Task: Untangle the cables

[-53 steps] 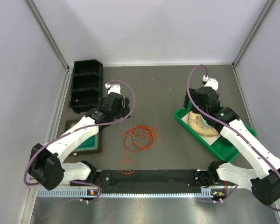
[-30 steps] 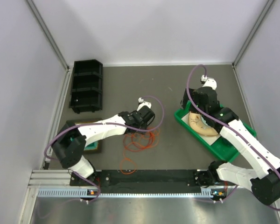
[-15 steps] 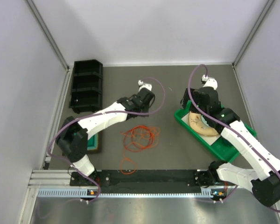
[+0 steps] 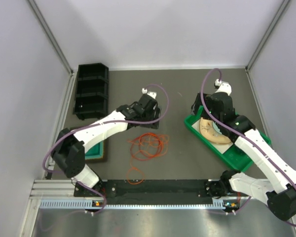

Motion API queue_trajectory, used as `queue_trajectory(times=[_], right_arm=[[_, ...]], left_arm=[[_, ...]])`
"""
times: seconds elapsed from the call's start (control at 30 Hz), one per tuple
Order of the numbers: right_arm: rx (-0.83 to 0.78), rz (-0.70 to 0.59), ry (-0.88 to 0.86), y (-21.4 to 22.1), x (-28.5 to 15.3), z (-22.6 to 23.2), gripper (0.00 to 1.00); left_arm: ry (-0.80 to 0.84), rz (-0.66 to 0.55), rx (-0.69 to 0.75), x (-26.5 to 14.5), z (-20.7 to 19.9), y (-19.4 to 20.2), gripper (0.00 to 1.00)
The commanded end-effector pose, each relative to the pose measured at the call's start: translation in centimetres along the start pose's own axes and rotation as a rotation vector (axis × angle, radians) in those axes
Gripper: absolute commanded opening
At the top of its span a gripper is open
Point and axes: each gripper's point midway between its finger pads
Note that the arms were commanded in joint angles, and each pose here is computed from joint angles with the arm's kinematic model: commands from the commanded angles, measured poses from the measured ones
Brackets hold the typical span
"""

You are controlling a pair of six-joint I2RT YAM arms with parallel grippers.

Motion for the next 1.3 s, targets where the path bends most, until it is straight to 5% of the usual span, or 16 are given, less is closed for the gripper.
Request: queue_trajectory(times=[0.0,0.17,0.37,0.47,0.7,1.0,1.27], right_arm=[[0.016,-0.028,-0.014,-0.8,0.0,0.3,0.99],[0.023,-0.026,-0.02,-0.7,0.0,0.5,0.99],[0.031,-0.025,-0.028,-0.8,-0.1,0.6,0.99],[0.032,-0.028,-0.024,-0.8,-0.3,0.5,0.99],[0.031,-0.034,-0.013,-0.8,-0.8,0.1,0.99],[0.048,-0.07,-0.019,-1.4,-1.3,0.0,0.99],[0.055,-0.023,-0.279,0.9,0.2,5.2,0.99]], left_arm=[[-0.007,0.145,-0.013,1.4,0.3,4.6,0.72],[-0.056,0.2,0.012,2.7,1.3,7.0,0.61],[-0.092,0.218,0.058,4.5,1.7,7.4,0.32],[-0.15,0.191,0.084,4.8,2.1,6.1,0.0],[-0.113,-0.029,0.113,0.5,-1.0,-3.7,0.0],[0.091,-0.484,0.06,-14.8,-7.0,-20.7,0.0],[0.232,-0.681,0.046,-22.1,-9.6,-25.6,0.0]])
Point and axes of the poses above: each gripper's point midway between its finger pads, its own x axis out along the fingers, its own z axis along the line the jaws close on, y = z × x, and after that the axes turned 12 degrees about -x, right-handed
